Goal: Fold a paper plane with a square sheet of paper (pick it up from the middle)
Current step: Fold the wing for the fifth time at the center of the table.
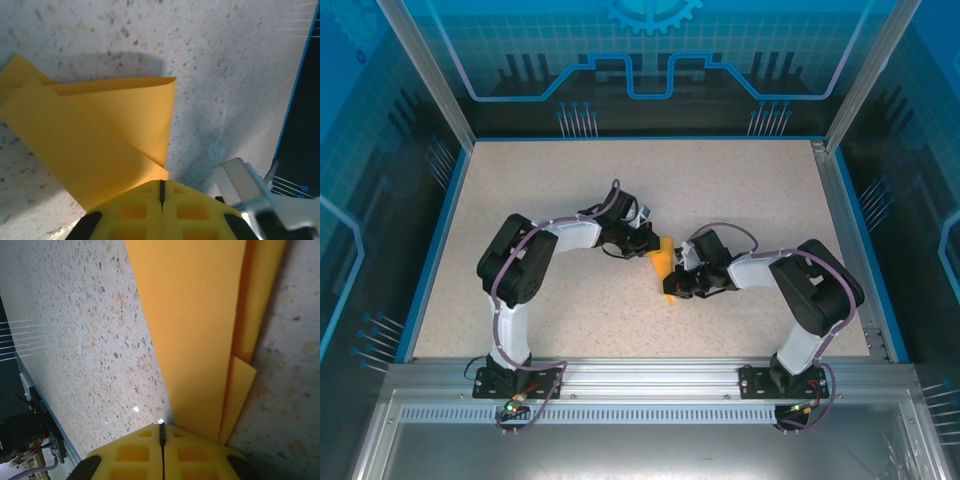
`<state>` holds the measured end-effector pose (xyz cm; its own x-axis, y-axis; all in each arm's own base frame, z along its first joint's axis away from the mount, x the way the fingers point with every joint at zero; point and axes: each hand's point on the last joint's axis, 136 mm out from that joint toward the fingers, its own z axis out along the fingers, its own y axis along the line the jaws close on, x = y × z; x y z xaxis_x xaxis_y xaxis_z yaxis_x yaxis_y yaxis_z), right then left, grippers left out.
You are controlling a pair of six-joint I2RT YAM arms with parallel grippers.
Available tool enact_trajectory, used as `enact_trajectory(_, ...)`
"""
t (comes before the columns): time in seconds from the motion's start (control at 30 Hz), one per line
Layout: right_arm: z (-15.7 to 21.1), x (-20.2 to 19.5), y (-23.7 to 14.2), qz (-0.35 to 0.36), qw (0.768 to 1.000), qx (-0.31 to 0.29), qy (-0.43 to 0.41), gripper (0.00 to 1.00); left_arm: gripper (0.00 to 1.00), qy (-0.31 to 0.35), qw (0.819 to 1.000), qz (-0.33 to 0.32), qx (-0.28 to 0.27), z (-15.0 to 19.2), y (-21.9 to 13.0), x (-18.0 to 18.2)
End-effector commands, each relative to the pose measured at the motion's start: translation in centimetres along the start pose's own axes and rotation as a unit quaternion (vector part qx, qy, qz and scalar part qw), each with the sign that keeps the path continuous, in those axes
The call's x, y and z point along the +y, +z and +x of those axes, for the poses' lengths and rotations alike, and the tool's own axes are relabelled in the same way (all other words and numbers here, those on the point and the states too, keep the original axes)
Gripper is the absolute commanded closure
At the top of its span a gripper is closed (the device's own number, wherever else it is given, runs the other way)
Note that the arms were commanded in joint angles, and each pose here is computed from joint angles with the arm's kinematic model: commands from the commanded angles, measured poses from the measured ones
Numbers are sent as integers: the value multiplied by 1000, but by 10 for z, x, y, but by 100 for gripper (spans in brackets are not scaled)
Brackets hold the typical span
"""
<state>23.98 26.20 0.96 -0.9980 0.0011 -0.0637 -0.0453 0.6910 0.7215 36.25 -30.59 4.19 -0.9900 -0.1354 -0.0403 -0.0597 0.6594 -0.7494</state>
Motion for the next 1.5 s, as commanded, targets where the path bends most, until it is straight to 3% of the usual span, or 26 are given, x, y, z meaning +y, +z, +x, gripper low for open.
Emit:
enact_trajectory(0.0,31,-46,7,73,995,38,51,94,100,-13,1000,-7,-6,-5,8,13)
enact_trajectory(0.27,36,-52,7,81,994,42,55,94,100,-16,999,-47,0,-12,22,43)
enact_trajectory(0.73,36,-50,8,81,994,46,52,94,99,-28,999,-33,-32,-58,-4,66)
enact_trajectory(1.07,22,-33,6,59,997,33,40,93,96,-8,998,-32,-48,-82,-29,46)
enact_trajectory(1.17,12,-18,2,41,999,16,31,90,92,-4,997,-33,-63,-81,-45,32)
enact_trajectory(1.27,-6,13,-10,0,1000,-18,6,87,82,-7,997,-38,-74,-73,-63,20)
enact_trajectory(1.33,-19,35,-29,-16,998,-55,-21,79,74,-8,995,-58,-75,-59,-72,15)
enact_trajectory(1.4,-30,40,-52,6,995,-93,-36,72,62,-10,994,-79,-76,-44,-79,10)
enact_trajectory(1.47,-37,22,-79,72,988,-136,-25,67,53,-8,992,-105,-72,-26,-82,5)
